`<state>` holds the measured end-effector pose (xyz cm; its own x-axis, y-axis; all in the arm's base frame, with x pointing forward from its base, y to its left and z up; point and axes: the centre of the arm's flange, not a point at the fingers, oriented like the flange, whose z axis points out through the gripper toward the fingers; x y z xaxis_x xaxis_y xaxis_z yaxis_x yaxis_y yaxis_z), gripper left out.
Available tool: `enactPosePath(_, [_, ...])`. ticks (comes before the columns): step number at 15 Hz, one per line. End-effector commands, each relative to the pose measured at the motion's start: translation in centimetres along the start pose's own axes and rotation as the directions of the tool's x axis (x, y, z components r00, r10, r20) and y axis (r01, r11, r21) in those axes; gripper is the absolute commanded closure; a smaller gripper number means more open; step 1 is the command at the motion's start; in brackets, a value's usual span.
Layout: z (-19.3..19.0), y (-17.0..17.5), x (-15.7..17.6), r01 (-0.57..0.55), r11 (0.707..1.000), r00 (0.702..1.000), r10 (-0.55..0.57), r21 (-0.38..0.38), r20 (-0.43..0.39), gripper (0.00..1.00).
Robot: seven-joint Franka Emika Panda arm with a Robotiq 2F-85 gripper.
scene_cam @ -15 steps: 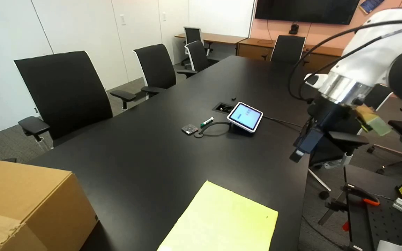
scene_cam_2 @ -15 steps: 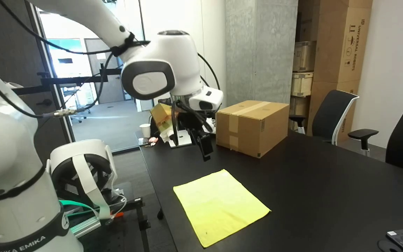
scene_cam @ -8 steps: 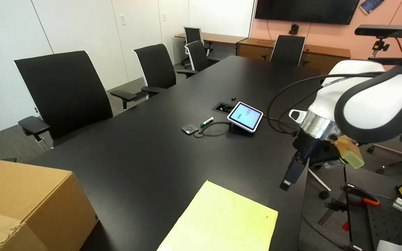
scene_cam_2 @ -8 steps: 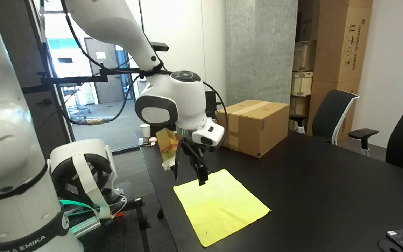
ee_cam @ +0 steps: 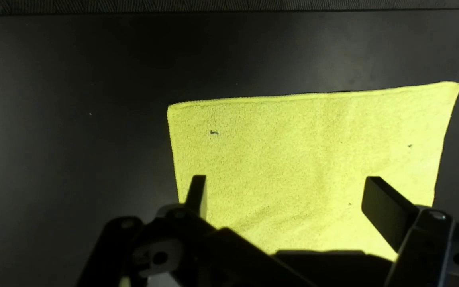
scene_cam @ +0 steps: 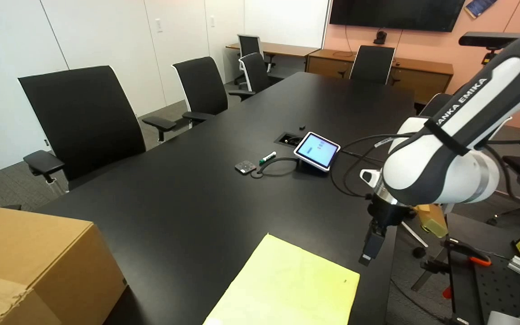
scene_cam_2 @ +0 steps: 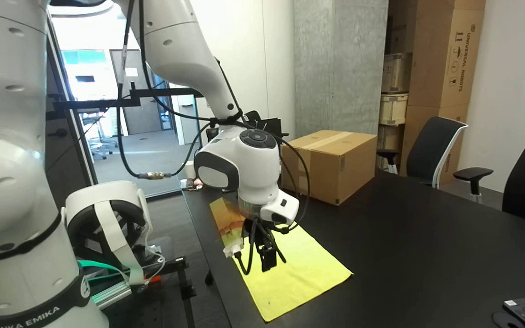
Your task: Fold the yellow towel in half from bottom to top
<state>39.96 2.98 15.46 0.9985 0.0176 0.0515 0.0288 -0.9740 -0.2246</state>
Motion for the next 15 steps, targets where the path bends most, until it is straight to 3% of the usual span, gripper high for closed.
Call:
enactPosePath(1, [5.8, 2.2, 1.5, 0.048, 0.999, 0.999, -0.048, -0.004, -0.019, 0.00])
enactPosePath(8, [12.3, 4.5, 1.2, 0.061, 0.998, 0.997, -0.062, 0.017, 0.040, 0.00])
enactPosePath(15, [15.7, 5.4, 1.0, 0.087, 0.996, 0.993, -0.087, -0.003, 0.081, 0.00])
